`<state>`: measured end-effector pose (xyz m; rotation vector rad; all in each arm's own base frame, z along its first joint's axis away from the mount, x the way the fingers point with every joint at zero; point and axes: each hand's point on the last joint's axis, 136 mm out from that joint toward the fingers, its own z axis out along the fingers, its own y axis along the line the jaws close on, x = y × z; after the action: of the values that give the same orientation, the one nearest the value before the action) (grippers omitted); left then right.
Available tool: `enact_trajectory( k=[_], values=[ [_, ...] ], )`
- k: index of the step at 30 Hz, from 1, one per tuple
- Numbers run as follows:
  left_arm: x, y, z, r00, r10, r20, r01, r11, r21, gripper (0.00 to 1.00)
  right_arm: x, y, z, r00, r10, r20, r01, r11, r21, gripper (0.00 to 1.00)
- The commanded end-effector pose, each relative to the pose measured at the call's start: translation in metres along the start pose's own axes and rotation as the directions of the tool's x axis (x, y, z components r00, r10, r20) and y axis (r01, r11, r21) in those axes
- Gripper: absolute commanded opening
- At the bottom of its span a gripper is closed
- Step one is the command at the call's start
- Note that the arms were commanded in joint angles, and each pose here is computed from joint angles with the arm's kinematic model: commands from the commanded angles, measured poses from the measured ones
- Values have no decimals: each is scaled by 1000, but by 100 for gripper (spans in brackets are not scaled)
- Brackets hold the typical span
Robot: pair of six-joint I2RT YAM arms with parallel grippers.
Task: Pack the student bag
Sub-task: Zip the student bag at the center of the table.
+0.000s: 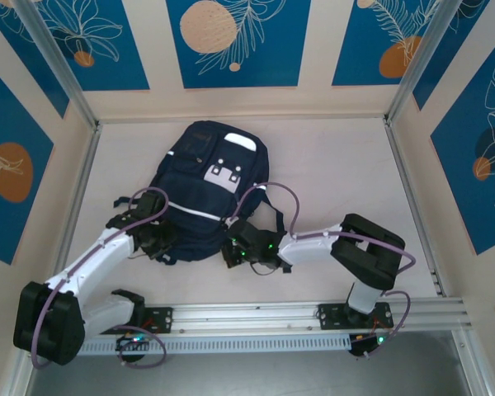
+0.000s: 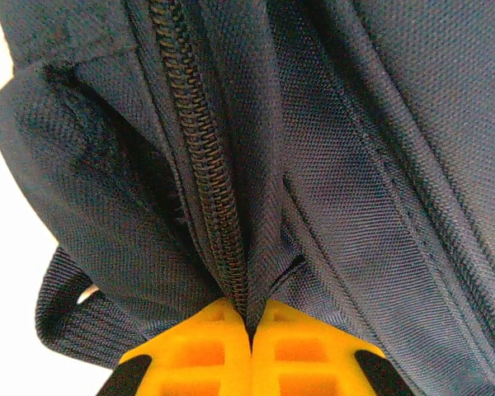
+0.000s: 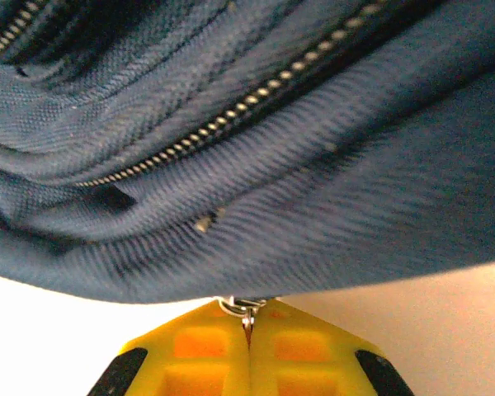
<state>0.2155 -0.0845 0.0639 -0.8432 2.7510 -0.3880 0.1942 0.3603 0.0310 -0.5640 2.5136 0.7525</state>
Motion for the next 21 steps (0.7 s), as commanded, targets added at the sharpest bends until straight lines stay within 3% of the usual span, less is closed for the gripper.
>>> enact_trajectory(
  k=[1, 10, 21],
  values=[
    [-10, 5, -7, 998, 24, 53, -22, 999, -32, 0, -2, -13, -10, 994, -102, 25, 101, 995, 25, 0],
    [-13, 5, -11, 997, 33, 63, -30, 999, -42, 0, -14, -22, -18, 973, -226, 55, 225, 974, 28, 0],
    [-13, 6, -11, 997, 40, 62, -37, 998, -48, 0, -30, -50, -25, 988, -138, 73, 135, 990, 46, 0]
  ],
)
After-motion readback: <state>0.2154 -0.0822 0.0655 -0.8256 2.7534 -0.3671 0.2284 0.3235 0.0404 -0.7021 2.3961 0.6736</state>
